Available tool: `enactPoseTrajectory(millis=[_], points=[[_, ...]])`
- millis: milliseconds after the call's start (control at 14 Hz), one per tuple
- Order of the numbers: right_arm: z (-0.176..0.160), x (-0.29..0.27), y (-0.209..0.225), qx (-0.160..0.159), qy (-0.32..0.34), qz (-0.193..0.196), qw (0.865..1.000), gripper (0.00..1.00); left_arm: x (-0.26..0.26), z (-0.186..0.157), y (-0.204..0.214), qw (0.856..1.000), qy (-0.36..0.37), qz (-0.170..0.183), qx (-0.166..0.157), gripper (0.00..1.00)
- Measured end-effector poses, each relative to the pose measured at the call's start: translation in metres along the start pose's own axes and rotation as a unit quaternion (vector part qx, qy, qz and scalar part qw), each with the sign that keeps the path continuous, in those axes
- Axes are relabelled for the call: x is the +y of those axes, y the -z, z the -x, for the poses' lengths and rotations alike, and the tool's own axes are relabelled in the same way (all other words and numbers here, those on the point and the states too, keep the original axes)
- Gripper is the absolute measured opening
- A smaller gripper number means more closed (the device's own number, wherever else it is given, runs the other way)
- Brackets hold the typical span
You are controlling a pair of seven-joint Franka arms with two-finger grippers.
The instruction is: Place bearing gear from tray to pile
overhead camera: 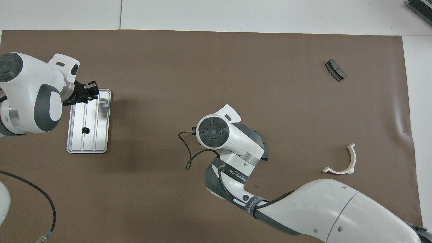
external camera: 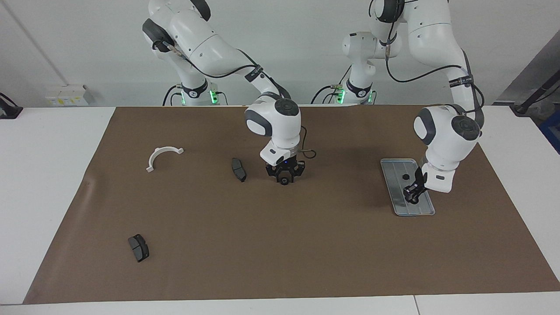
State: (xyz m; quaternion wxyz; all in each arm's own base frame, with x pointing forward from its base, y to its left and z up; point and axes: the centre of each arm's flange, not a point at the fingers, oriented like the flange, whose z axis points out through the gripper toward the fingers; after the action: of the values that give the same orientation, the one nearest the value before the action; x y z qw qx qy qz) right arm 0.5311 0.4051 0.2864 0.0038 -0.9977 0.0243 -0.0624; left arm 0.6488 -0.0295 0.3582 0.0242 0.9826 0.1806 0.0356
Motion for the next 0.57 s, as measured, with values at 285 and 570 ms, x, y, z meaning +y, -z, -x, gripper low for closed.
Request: enactPoseTrajectory(millis=[285, 570], points=[[-0.001, 0.000, 0.001, 0.001, 0.000, 0.000, 1.000, 0.35, 0.042, 0.006, 0.015, 1.000, -0.016, 0.023, -0.001, 0.34], [-0.029, 0.026, 0.028, 0.015, -0.011, 0.015, 1.000, 0.35, 0.072, 0.021, 0.016, 0.999, -0.040, 0.027, -0.002, 0.34]])
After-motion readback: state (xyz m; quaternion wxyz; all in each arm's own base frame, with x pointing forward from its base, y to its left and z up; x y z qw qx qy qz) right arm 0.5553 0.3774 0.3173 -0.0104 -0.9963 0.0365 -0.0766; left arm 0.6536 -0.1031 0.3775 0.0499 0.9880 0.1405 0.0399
